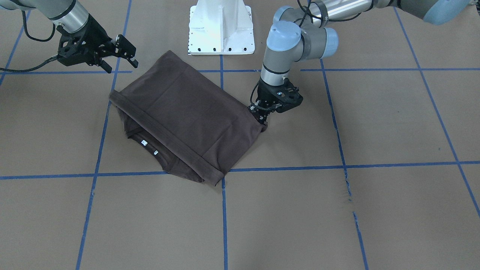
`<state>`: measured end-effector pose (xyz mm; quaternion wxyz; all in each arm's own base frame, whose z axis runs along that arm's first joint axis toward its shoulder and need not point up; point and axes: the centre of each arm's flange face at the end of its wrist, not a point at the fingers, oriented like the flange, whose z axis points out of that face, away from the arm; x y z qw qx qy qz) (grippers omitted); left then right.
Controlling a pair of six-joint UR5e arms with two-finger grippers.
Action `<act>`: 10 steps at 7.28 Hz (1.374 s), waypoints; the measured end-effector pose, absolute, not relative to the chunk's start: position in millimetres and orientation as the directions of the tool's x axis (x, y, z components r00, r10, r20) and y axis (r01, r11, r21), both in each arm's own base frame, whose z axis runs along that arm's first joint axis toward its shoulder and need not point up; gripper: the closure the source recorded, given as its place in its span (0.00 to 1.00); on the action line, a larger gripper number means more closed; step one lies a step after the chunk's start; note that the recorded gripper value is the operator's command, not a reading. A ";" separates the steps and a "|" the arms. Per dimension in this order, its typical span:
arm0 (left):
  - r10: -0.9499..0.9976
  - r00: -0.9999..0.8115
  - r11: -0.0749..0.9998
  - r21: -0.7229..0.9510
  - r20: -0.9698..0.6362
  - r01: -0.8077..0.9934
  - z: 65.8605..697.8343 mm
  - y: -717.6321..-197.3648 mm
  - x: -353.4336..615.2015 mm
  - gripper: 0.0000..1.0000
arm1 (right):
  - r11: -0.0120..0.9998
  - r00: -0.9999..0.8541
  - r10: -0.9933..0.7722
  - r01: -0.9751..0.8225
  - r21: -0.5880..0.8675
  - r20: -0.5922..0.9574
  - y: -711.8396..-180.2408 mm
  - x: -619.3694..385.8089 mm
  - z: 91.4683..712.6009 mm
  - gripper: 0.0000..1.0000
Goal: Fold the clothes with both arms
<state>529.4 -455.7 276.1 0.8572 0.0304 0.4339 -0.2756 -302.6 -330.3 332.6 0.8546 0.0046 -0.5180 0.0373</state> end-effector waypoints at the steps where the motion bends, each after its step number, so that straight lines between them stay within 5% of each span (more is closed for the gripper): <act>1: -0.425 0.492 0.842 -0.133 -0.759 0.522 280.9 -504.2 519.9 1.00 | 0.997 0.458 0.062 -0.073 -0.032 0.887 -332.0 -300.1 332.0 0.00; 4: -0.344 0.521 0.840 -0.008 -0.782 0.543 271.2 -623.0 539.4 1.00 | 0.996 0.458 0.067 -0.089 -0.030 0.887 -336.2 -295.9 331.7 0.00; 7: -0.254 0.508 0.821 0.094 -0.823 0.563 268.6 -668.0 562.1 1.00 | 0.995 0.459 0.068 -0.096 -0.026 0.886 -340.5 -300.7 331.1 0.00; 8: -0.233 0.504 0.817 0.114 -0.832 0.566 268.3 -672.9 565.7 0.01 | 0.995 0.457 0.066 -0.097 -0.024 0.887 -345.0 -306.5 329.9 0.00; 10: -0.212 0.502 0.802 0.144 -0.838 0.580 271.8 -678.3 564.4 0.00 | 0.995 0.456 0.065 -0.098 -0.023 0.888 -350.7 -313.6 327.9 0.00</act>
